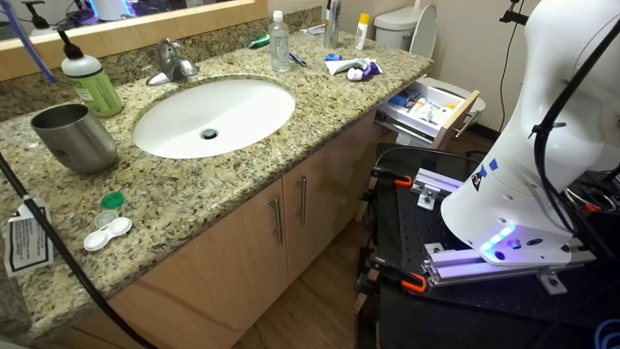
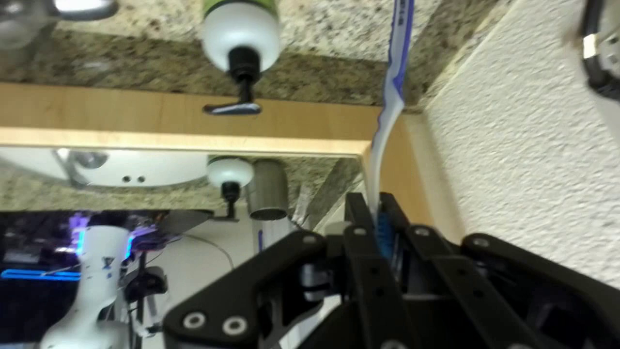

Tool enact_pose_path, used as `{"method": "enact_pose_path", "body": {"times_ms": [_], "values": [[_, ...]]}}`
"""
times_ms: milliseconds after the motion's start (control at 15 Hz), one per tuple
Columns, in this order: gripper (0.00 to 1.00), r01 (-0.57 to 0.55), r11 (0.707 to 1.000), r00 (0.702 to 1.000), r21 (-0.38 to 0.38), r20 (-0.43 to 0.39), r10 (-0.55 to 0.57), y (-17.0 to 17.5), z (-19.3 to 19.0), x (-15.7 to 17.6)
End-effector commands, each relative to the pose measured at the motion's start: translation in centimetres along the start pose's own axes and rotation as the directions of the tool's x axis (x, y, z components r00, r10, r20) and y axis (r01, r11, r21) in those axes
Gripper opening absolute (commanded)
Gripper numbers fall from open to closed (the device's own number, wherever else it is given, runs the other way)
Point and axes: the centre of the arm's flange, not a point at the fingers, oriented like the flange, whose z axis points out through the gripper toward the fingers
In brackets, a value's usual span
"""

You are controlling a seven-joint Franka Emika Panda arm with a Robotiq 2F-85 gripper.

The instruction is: Move the purple tube of tooth paste to the right, move the blue object to the right, move the white tube to the right, remove the toothbrush from the silver cup and place it on the right side of the counter

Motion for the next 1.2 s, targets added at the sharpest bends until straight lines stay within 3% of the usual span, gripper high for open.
{"method": "enact_pose_path", "body": {"times_ms": [0, 200, 333, 533, 667, 867, 1133], "values": [[0.03, 0.064, 0.979, 0.998, -0.193, 0.015, -0.062, 3.4, -4.6, 3.8], [0.03, 0.102, 0.940, 0.989, -0.324, 0.136, -0.060, 9.3, -7.4, 6.7], [0.03, 0.142, 0.929, 0.965, -0.343, 0.259, -0.051, 13.3, -9.5, 7.2], [0.03, 0.221, 0.913, 0.904, -0.344, 0.423, -0.059, 19.6, -12.7, 6.5], [0.03, 0.275, 0.892, 0.850, -0.358, 0.525, -0.051, 24.3, -14.4, 5.7], [0.03, 0.314, 0.886, 0.745, -0.342, 0.667, -0.007, 31.5, -16.0, 3.1], [0.03, 0.281, 0.918, 0.581, -0.280, 0.811, 0.069, 38.4, -16.2, -4.5]]}}
